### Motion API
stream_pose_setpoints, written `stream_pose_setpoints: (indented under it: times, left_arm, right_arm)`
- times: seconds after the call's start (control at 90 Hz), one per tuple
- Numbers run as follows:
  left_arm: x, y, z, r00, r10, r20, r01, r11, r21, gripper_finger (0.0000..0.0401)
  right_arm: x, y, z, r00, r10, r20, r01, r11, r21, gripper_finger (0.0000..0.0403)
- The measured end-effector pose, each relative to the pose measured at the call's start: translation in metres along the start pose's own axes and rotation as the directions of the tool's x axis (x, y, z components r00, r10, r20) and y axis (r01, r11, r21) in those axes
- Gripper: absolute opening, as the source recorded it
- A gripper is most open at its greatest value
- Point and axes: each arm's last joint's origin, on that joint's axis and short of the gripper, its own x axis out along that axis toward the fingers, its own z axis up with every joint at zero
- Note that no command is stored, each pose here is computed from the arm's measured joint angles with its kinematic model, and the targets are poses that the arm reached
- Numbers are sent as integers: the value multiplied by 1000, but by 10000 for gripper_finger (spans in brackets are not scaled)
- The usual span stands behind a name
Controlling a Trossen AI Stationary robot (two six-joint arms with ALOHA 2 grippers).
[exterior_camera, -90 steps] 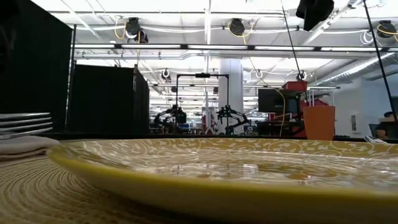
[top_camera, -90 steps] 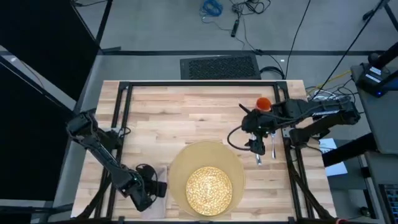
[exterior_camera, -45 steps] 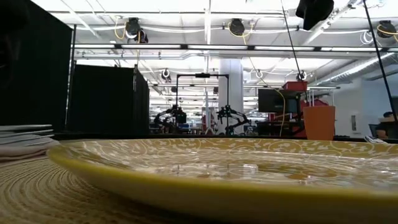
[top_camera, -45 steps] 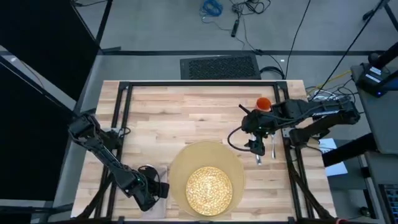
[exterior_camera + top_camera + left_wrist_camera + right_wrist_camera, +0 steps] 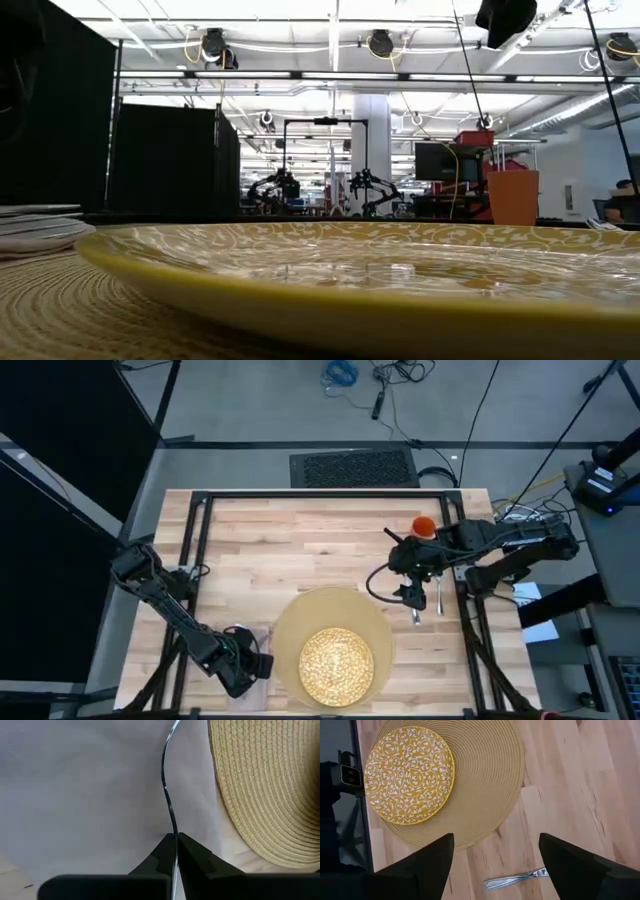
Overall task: Set table place
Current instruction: Put the fork on the brown table napkin
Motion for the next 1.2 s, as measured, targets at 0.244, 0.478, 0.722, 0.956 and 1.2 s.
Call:
stream_pose_setpoints:
  times: [0.244, 0.478, 0.722, 0.956, 1.2]
  left_arm:
    - [0, 0, -1, 1000, -5, -3, 5, 997, 82, 0]
    - [0, -1, -2, 1000, -19, -18, 20, 993, 115, 0]
    - [0, -2, -2, 999, -28, -21, 30, 993, 117, 37]
    - [0, -3, 1, 1000, -15, -8, 16, 994, 105, 103]
    - [-19, -4, 13, 999, -31, 18, 28, 993, 118, 111]
  right_arm:
    - [0, 0, 0, 1000, 0, 0, 0, 1000, 0, 279]
    - [0, 0, 0, 1000, 0, -1, 0, 1000, 1, 279]
    - [0, 0, 0, 1000, 0, -1, 0, 1000, 3, 279]
    - [0, 0, 0, 1000, 0, -1, 0, 1000, 3, 279]
    - [0, 0, 0, 1000, 4, -3, -4, 1000, 9, 279]
